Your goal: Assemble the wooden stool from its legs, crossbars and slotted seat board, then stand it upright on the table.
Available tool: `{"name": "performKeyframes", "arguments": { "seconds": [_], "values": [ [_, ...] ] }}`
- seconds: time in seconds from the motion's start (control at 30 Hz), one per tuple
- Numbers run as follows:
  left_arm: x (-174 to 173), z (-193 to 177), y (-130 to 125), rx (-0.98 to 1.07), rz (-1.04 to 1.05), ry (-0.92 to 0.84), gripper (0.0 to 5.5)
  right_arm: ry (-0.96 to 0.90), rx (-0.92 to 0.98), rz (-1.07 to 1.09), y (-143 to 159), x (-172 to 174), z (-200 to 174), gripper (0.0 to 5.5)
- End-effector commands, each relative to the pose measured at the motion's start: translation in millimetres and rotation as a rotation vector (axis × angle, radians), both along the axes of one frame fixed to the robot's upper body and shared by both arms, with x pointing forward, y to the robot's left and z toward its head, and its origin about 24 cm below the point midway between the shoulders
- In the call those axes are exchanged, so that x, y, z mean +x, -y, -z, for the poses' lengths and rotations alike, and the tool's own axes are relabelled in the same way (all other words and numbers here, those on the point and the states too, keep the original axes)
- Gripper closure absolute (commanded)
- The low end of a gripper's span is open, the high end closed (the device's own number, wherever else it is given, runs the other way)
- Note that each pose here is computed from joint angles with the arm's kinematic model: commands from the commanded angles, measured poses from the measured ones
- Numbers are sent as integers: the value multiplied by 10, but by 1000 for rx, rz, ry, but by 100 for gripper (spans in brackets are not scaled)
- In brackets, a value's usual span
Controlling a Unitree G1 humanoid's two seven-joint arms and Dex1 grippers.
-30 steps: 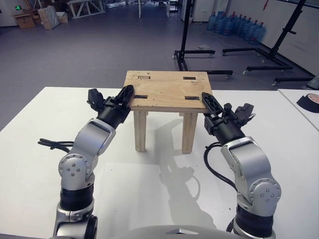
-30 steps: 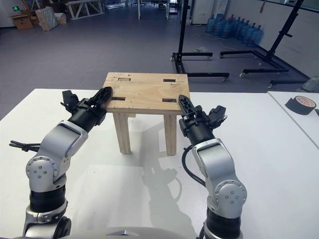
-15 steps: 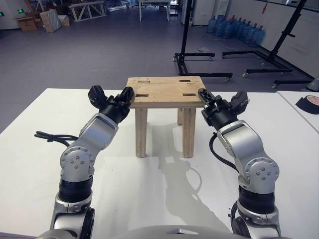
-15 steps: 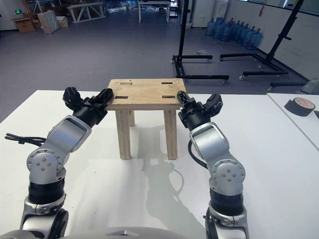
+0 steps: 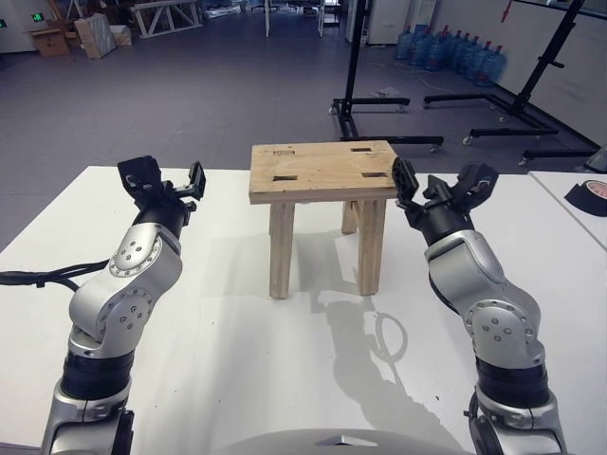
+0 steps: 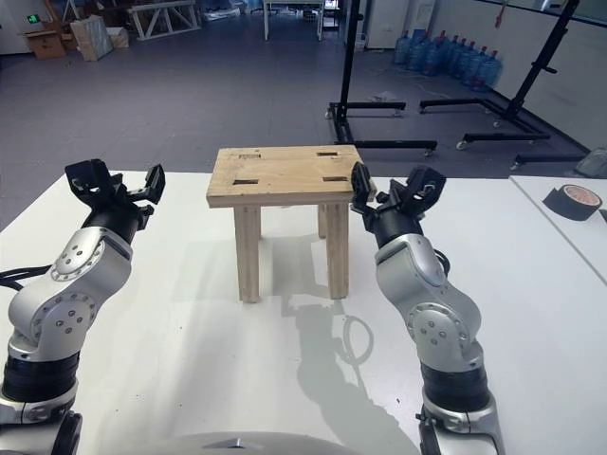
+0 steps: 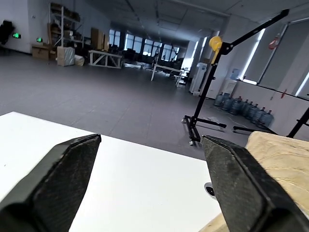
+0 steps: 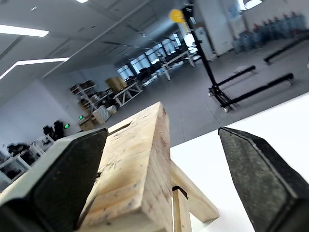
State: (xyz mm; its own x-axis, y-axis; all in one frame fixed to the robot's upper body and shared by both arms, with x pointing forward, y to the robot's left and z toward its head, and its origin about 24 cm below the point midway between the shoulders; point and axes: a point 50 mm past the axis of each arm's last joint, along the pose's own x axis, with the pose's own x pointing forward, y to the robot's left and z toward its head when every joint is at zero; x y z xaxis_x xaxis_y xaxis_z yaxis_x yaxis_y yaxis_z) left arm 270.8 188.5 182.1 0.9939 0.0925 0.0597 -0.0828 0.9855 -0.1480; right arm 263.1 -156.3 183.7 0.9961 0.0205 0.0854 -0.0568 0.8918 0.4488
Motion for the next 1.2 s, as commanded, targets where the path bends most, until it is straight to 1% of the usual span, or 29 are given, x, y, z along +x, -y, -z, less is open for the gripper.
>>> {"name": "performKeyframes", "arguments": {
  "seconds": [0.03,0.1,0.17,0.2,0.23,0.3,0.37,0.47,0.57,0.67,0.9,0.97,1.1,1.17,1.2],
  "values": [
    [30,11,-40,86,-5,27,170,135,-136,-9,10,49,-245,134],
    [15,19,-103,141,-34,52,170,272,-230,-42,24,67,-455,134],
    [6,38,-144,207,-44,74,170,360,-297,-16,156,109,-608,134],
    [6,39,-159,235,-42,92,170,377,-326,27,273,144,-632,134],
    [11,39,-166,265,-38,114,170,382,-364,66,381,173,-609,134],
    [10,48,-190,313,-47,179,170,330,-468,143,565,215,-351,134],
    [-24,101,-232,342,-82,219,170,290,-502,185,642,242,-118,134],
    [-17,229,-258,384,-113,264,170,261,-568,215,657,298,123,134],
    [15,310,-195,289,-37,322,170,244,-565,214,647,343,266,134],
    [21,388,-188,276,-23,337,170,213,-544,197,641,360,380,134],
    [11,404,-112,311,-5,373,170,187,-550,162,657,357,468,134],
    [19,418,-132,290,-5,356,170,187,-559,157,646,366,483,134],
    [41,405,-174,318,-9,352,170,180,-557,166,651,347,516,134],
    [71,418,-203,224,-19,320,170,178,-556,168,645,344,532,134],
    [86,420,-202,217,-15,309,170,179,-556,168,640,349,530,134]
  ]
}}
